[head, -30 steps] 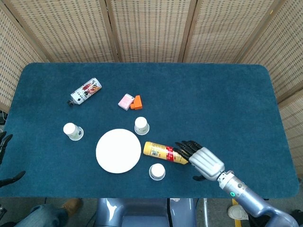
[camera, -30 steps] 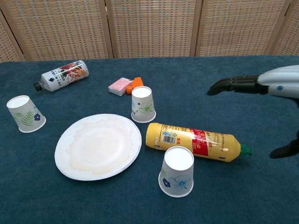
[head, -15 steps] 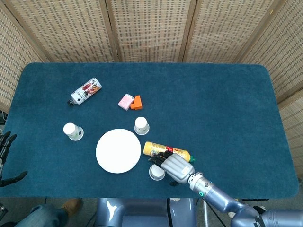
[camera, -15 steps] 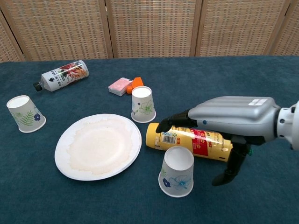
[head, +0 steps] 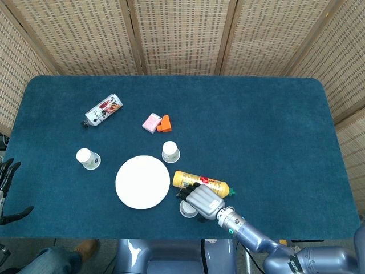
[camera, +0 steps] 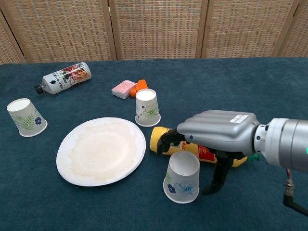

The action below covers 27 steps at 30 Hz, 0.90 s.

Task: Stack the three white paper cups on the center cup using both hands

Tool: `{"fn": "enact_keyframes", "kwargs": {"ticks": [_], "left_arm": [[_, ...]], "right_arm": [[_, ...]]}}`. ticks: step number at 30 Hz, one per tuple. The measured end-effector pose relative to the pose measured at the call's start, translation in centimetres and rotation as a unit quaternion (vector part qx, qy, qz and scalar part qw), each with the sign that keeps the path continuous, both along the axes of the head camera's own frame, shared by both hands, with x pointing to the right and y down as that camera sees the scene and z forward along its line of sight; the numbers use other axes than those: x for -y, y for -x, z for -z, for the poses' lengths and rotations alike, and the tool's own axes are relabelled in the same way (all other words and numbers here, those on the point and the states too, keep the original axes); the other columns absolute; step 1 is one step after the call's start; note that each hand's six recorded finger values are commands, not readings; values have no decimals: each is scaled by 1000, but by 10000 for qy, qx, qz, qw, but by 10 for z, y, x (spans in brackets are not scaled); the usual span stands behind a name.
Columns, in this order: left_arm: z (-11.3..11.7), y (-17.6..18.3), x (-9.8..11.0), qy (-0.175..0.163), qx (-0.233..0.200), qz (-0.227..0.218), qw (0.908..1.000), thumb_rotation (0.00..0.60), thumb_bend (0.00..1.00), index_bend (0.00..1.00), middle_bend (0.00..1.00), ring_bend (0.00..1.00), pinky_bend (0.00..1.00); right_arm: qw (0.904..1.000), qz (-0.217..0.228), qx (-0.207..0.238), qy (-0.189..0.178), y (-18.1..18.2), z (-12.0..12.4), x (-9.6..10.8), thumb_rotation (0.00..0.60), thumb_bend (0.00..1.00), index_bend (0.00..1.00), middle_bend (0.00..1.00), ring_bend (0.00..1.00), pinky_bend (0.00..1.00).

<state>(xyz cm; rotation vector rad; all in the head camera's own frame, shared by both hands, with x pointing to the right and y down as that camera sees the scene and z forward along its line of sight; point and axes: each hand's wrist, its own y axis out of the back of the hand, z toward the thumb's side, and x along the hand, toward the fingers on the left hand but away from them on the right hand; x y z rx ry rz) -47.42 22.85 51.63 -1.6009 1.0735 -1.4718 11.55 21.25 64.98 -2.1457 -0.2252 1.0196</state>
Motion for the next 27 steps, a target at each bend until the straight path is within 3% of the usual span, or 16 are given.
{"fn": "enact_keyframes", "kwargs": {"ticks": [3,11,21,27], "left_arm": [[0,0,0,8,5,-8,10000,600,0,0,0,0,0],[-2,0,0,34,21,9,10000,600,0,0,0,0,0],[-7,3,7,144,11,83,9999,600,0,0,0,0,0],[-8,5,13,104,-86,136,9998,600,0,0,0,0,0]], "right_arm": [[10000,-57,32,53,0,-1,-1,600,282,444,488,410,517],[9989,-286,335,158,5,7,3,600,383,483,520,446,547],[9943,-688,717,-388,8,55,59,600,424,486,523,450,550],[9934,-872,553,-497,17,62,94,600,469,485,523,450,550]]}}
